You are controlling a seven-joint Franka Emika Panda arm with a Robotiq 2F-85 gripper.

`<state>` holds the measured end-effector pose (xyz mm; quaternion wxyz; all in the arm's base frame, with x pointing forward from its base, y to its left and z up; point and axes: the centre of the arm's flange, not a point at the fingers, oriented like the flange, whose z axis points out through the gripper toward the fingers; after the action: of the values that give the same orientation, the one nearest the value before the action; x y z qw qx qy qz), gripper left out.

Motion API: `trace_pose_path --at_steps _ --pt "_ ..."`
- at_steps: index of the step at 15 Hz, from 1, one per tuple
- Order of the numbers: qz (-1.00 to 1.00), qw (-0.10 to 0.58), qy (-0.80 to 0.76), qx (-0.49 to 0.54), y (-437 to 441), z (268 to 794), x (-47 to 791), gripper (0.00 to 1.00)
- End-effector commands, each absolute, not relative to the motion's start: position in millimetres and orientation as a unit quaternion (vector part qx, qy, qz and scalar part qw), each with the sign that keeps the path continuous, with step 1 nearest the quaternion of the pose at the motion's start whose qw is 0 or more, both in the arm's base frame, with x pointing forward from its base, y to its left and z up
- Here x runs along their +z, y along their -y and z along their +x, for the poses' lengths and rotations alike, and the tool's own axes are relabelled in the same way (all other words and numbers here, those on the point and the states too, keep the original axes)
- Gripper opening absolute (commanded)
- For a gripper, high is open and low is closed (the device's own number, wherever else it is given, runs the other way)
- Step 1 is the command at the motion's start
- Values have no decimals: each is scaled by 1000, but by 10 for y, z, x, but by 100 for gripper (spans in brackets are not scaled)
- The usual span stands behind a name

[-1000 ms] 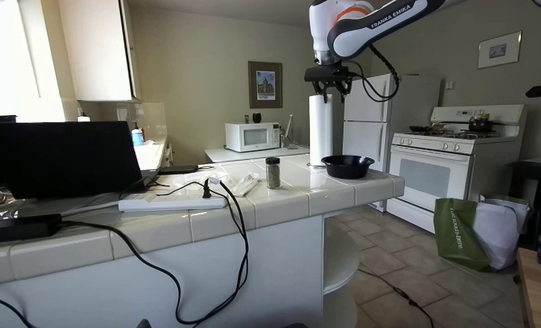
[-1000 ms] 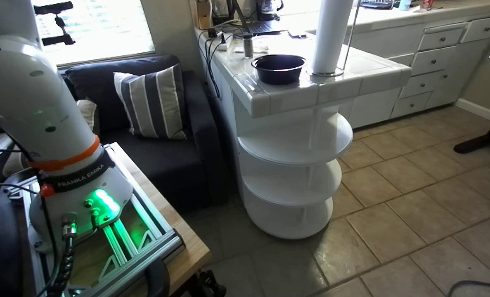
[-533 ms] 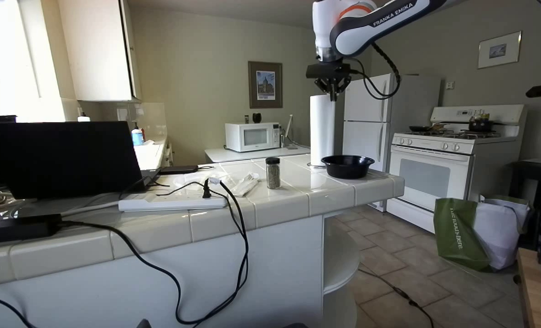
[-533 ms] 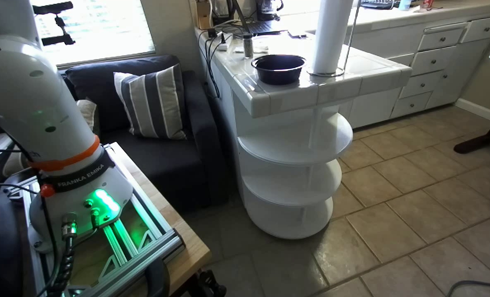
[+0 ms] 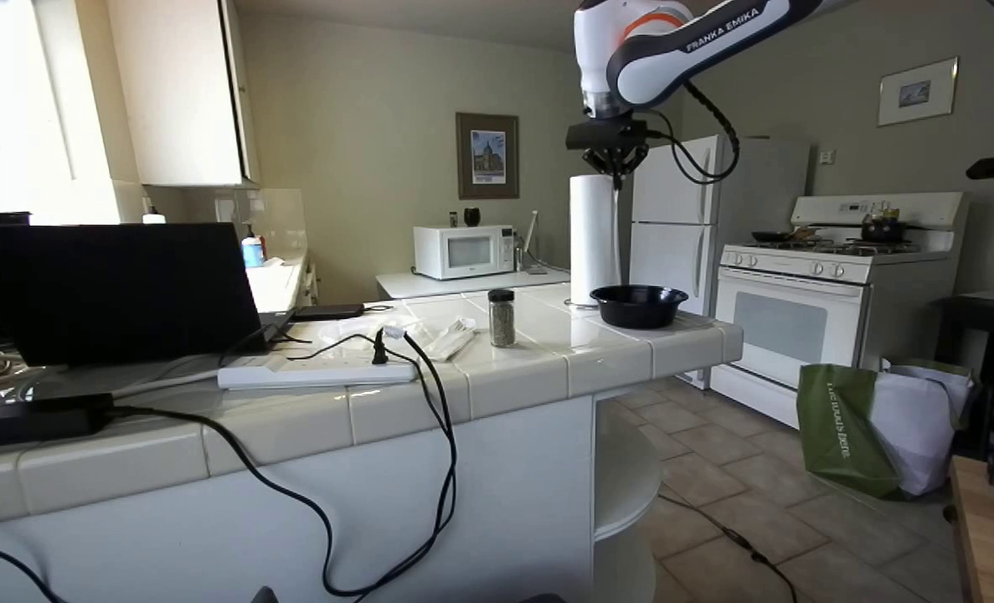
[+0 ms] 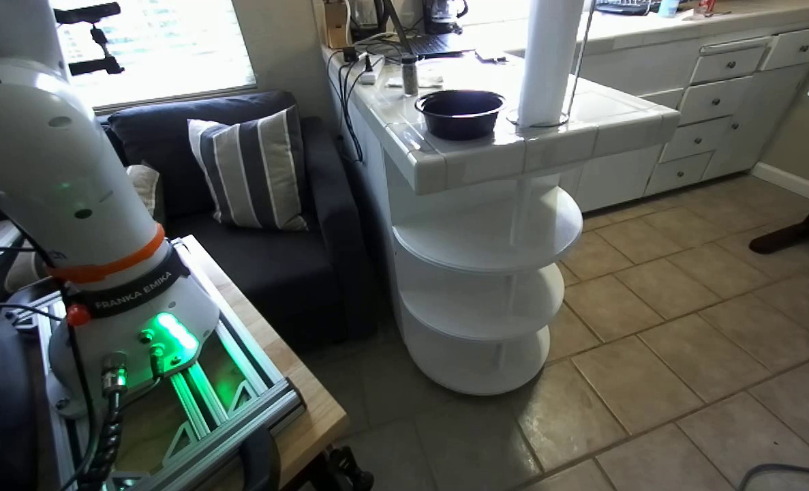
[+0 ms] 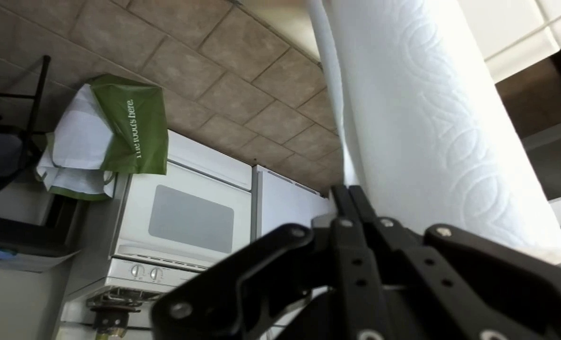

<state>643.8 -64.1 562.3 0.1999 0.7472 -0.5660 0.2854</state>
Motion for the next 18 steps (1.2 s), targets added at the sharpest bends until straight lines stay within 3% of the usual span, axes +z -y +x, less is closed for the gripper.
trace_pose_path --at_steps 1,18 --pt "747 241 563 258 733 6263 5514 0" --pt "789 268 522 181 795 6331 4828 0"
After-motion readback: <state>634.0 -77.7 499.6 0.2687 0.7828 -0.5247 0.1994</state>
